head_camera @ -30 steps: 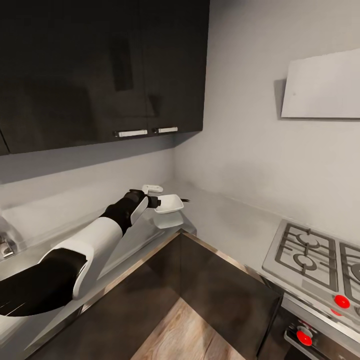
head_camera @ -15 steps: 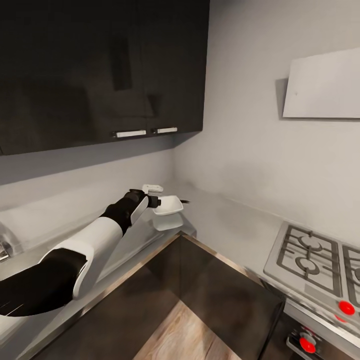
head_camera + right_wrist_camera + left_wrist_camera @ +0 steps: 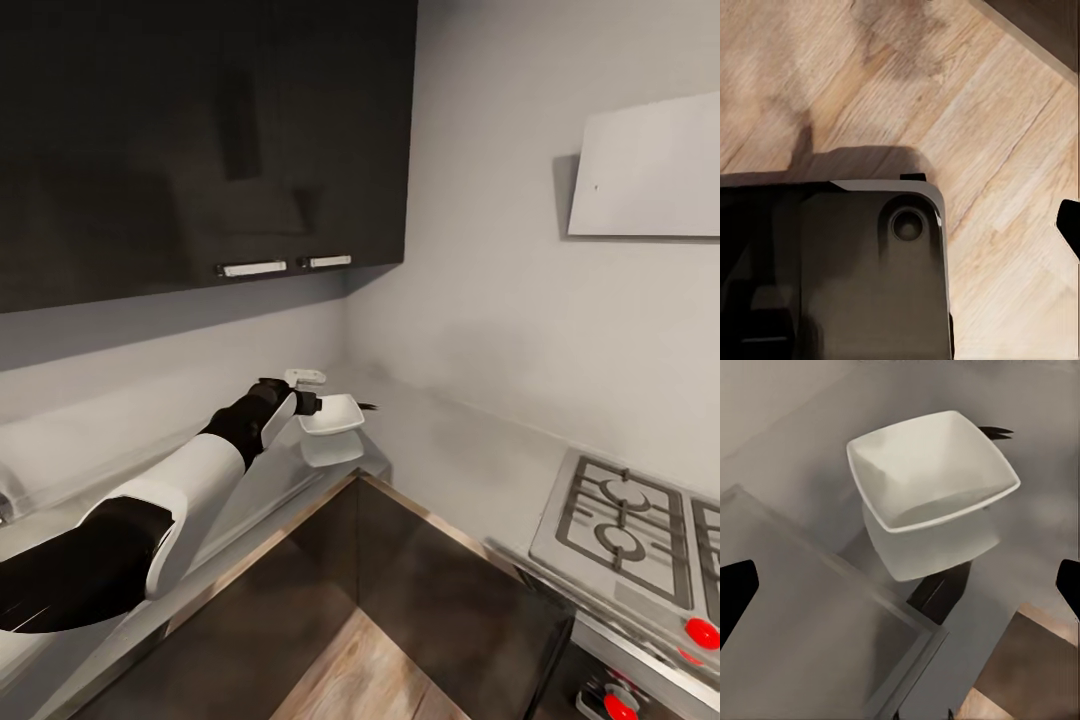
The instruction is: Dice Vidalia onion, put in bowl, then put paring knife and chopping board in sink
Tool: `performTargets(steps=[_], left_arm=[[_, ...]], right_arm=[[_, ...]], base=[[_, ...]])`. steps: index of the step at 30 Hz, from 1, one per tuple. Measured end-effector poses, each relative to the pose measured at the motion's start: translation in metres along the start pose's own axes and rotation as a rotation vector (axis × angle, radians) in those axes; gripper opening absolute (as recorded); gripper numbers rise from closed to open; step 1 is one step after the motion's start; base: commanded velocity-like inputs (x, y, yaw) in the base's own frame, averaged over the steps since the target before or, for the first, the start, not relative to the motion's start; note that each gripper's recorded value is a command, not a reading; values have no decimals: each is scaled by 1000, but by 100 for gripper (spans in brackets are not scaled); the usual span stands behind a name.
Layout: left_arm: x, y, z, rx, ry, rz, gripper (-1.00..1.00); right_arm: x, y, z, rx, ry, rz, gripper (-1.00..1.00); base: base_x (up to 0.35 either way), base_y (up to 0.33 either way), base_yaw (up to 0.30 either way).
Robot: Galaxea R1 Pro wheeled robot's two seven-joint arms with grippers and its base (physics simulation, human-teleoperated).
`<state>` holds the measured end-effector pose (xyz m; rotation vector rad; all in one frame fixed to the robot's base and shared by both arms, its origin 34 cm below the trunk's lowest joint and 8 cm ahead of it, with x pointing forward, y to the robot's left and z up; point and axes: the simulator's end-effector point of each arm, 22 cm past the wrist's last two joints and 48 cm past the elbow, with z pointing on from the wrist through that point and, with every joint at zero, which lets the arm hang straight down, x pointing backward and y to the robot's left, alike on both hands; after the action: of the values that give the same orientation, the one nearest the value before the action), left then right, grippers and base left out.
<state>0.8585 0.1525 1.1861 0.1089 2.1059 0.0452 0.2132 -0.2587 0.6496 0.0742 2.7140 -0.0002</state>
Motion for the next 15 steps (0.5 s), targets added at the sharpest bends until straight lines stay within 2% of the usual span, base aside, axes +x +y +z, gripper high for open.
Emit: performTargets(steps=[5, 15], left_arm=[[0, 0, 0, 0, 0, 0, 100], [3, 8, 2, -11, 6, -1, 100]], right_arm=[[0, 0, 0, 0, 0, 0, 100], [1, 4, 0, -6, 2, 2, 100]], base=[[93, -122, 0], [7, -10, 0]])
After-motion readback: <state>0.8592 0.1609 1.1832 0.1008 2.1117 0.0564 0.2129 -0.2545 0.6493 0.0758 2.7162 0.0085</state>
